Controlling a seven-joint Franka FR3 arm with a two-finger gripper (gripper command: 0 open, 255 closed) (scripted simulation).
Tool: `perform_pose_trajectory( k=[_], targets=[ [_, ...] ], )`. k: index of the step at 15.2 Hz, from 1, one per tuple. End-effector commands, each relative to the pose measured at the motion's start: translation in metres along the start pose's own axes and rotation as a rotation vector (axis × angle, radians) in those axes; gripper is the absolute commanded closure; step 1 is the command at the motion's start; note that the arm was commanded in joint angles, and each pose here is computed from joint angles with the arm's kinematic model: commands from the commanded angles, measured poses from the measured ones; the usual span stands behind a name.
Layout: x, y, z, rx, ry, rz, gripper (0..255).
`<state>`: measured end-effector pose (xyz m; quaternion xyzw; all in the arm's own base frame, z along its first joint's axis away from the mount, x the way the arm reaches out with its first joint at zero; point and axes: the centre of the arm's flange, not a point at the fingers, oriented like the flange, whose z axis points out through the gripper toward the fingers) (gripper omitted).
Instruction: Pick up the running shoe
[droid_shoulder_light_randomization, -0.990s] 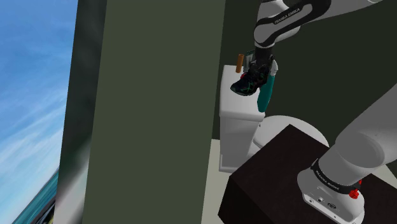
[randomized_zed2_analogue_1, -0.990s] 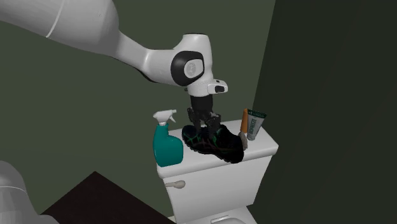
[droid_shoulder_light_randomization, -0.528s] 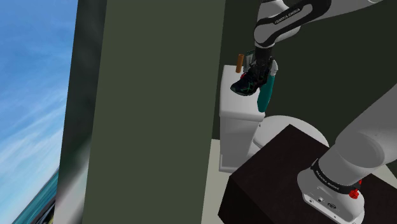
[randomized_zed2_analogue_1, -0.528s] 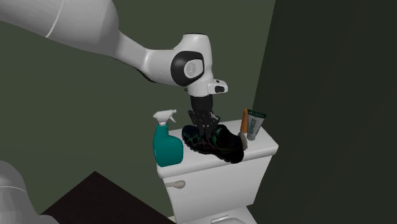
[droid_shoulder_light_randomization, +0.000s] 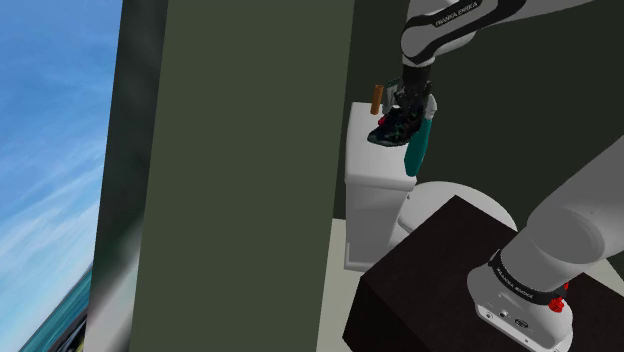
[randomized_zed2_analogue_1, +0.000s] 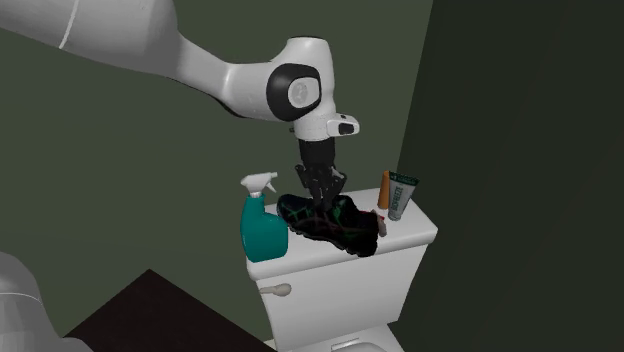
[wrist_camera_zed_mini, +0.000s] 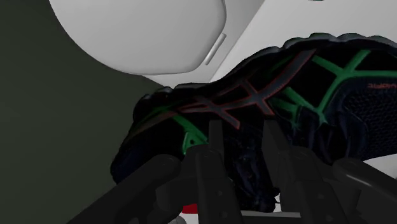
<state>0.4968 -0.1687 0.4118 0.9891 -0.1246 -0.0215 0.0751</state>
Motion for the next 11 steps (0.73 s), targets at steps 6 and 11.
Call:
perform_pose_trajectory(
  k=[6,11],
  targets=[
    [-0.001,0.006,-0.038,0.000,0.002,0.000,255],
    [-0.001,0.009,-0.054,0.000,0.002,0.000,255]
  ],
)
